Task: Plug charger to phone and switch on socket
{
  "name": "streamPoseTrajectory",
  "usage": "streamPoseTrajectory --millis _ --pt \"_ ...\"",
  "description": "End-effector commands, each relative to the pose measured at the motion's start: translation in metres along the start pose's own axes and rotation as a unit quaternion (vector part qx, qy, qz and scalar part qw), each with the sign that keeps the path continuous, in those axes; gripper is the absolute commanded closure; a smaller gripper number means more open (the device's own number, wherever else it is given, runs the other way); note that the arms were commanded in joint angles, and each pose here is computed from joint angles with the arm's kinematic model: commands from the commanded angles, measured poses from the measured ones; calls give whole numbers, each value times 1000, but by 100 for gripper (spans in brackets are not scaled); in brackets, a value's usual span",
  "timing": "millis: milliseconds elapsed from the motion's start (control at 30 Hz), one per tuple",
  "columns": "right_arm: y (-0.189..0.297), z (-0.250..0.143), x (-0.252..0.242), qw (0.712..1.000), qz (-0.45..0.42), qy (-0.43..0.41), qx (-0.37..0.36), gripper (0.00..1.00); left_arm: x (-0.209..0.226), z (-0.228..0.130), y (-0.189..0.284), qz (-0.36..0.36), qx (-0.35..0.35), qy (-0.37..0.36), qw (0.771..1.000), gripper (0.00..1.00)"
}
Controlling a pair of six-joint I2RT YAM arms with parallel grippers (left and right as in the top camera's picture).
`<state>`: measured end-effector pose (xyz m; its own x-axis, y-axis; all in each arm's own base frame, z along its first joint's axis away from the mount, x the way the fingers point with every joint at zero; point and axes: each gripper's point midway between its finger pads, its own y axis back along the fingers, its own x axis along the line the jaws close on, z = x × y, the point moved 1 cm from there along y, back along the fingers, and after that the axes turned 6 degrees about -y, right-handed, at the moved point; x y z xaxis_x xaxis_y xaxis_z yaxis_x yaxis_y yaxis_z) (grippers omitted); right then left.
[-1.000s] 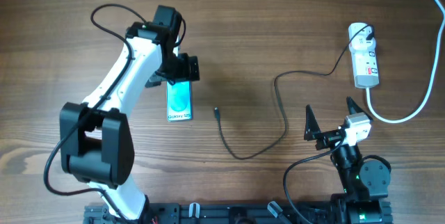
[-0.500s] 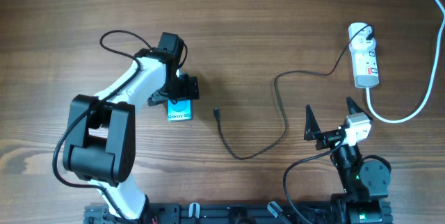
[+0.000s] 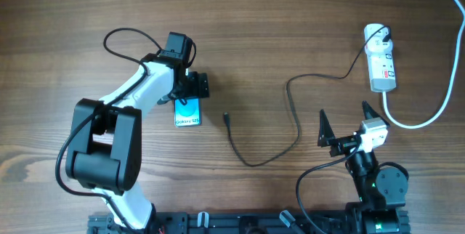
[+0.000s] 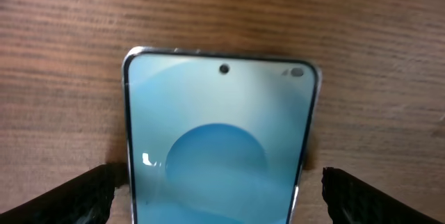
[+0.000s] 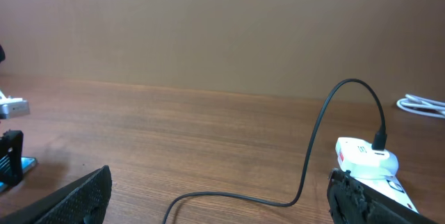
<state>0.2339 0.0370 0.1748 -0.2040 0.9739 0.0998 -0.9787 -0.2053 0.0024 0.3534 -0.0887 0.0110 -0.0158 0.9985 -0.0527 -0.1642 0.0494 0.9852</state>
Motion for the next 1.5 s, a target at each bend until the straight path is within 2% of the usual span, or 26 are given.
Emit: streamPoseTrajectory --millis 0,167,300,500,833,1067,1233,1467 --pt "0 0 1 1000 2 -4 -2 0 5 -16 -7 8 31 14 999 1" --pt "0 0 1 1000 2 -4 -2 0 7 -22 -6 12 43 11 999 1" --pt "0 0 1 1000 2 -4 -2 0 6 -20 -6 10 38 0 999 8" --pt "0 0 1 1000 2 -4 -2 0 7 -21 -6 11 42 0 999 12" --pt "0 0 1 1000 2 -4 -2 0 8 -28 -5 14 56 -3 998 14" --pt "0 0 1 1000 2 -4 -2 0 7 -26 -6 12 52 -29 998 20" --pt "0 0 1 1000 2 -4 -2 0 7 -26 -6 12 52 -29 998 20" --pt "0 0 1 1000 2 -4 -2 0 7 -26 -6 12 53 -29 998 7"
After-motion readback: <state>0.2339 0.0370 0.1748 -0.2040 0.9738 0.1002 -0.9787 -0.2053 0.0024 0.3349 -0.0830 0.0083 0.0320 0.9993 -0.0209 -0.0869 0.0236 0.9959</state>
